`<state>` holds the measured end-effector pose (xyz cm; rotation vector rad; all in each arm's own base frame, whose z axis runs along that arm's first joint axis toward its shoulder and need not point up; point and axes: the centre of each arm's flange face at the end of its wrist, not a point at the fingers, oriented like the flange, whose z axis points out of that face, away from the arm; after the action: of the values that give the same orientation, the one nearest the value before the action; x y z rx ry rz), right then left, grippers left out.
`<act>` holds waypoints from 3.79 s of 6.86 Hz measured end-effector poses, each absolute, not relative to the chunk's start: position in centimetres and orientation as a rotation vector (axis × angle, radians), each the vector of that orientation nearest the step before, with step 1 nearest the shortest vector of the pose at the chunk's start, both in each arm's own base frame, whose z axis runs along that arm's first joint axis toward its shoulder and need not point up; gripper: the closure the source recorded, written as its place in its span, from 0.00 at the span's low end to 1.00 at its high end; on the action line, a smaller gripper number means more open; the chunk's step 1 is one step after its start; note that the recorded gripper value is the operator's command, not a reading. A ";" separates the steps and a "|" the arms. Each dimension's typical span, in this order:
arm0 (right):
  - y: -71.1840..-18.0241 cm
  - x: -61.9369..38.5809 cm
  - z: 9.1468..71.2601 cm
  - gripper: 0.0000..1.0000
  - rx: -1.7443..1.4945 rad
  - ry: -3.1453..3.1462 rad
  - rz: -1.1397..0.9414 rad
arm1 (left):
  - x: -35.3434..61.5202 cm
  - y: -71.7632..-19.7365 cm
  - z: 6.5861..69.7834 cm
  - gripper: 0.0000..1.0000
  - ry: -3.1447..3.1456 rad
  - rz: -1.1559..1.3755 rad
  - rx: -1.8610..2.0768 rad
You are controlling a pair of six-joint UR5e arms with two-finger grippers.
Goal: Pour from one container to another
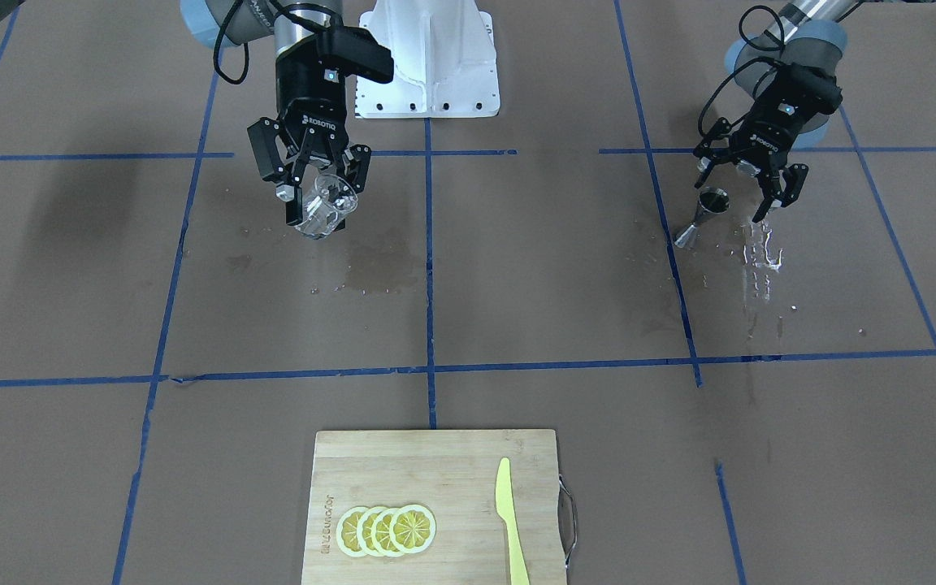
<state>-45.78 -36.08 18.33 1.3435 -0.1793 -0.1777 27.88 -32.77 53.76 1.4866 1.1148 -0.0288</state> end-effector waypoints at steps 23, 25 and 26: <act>-35.4 -45.2 20.5 1.00 1.368 -0.250 -0.148 | -2.0 -42.0 67.1 0.00 0.901 0.174 0.051; -35.0 -44.6 22.0 1.00 1.377 -0.308 -0.141 | -3.4 -40.8 64.9 0.00 0.882 0.145 0.109; -34.9 -44.3 22.3 1.00 1.381 -0.329 -0.132 | -3.9 -41.4 64.9 0.00 0.843 0.139 0.123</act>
<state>-44.32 -34.95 22.30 1.3815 -0.3294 -0.1319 -3.92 -41.37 64.88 0.1234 0.8428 0.1393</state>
